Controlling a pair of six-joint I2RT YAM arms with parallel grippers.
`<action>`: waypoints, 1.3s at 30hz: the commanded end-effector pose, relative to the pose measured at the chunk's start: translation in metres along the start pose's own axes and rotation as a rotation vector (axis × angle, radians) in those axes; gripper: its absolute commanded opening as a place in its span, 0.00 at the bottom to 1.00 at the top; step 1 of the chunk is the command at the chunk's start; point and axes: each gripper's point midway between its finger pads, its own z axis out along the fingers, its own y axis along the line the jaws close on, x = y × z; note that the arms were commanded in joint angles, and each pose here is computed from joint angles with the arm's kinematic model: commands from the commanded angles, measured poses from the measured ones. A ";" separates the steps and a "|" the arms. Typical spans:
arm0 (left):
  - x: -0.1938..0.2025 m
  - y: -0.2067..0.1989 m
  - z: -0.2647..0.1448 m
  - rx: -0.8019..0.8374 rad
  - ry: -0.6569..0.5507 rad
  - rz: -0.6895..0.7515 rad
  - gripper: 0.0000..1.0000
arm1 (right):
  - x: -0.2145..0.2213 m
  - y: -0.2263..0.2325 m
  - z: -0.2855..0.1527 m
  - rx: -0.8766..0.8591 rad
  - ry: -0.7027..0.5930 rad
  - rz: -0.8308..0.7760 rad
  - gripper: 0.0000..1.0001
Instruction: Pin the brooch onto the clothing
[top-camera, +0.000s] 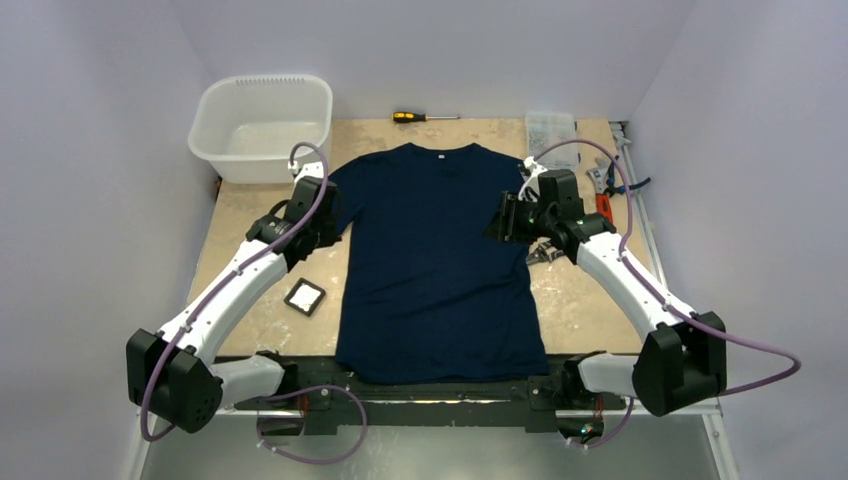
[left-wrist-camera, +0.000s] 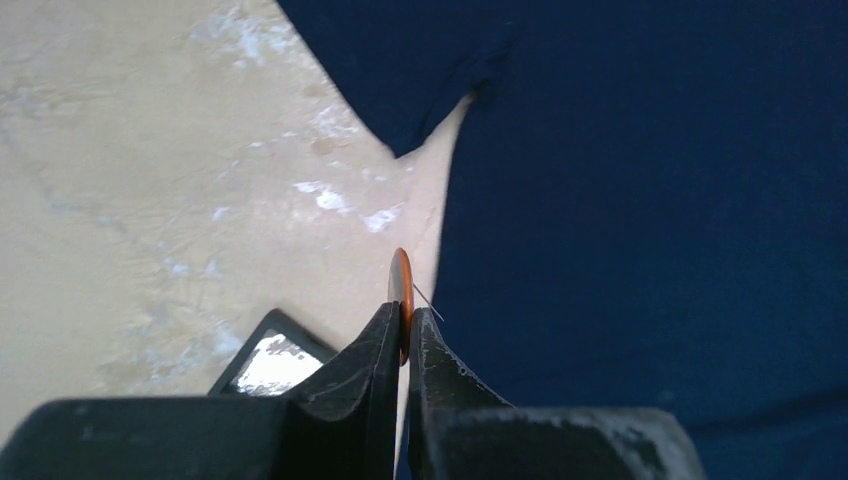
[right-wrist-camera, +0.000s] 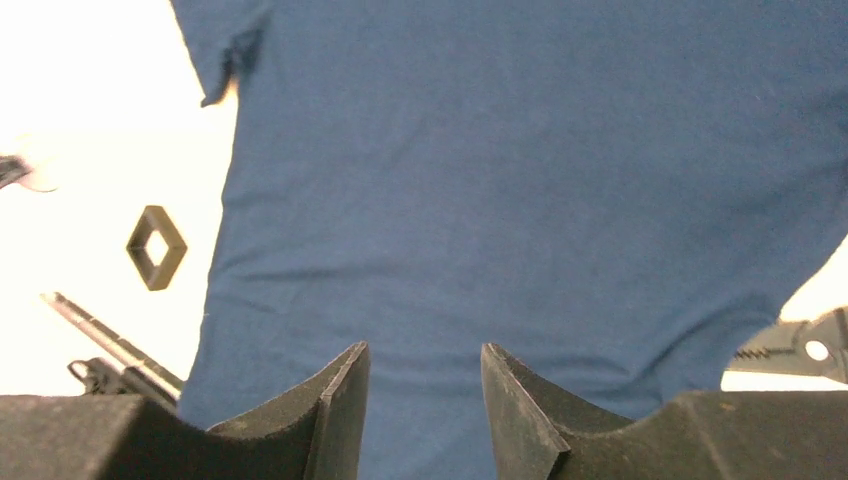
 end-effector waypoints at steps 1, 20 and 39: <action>-0.039 -0.044 -0.006 0.178 -0.069 -0.054 0.00 | -0.032 0.054 -0.023 -0.202 -0.104 -0.092 0.50; -0.042 -0.155 -0.001 0.361 0.221 -0.379 0.00 | -0.042 0.170 -0.016 -0.406 -0.362 -0.442 0.55; -0.051 -0.179 -0.017 0.439 0.260 -0.438 0.00 | -0.047 0.197 0.032 -0.250 -0.452 -0.495 0.50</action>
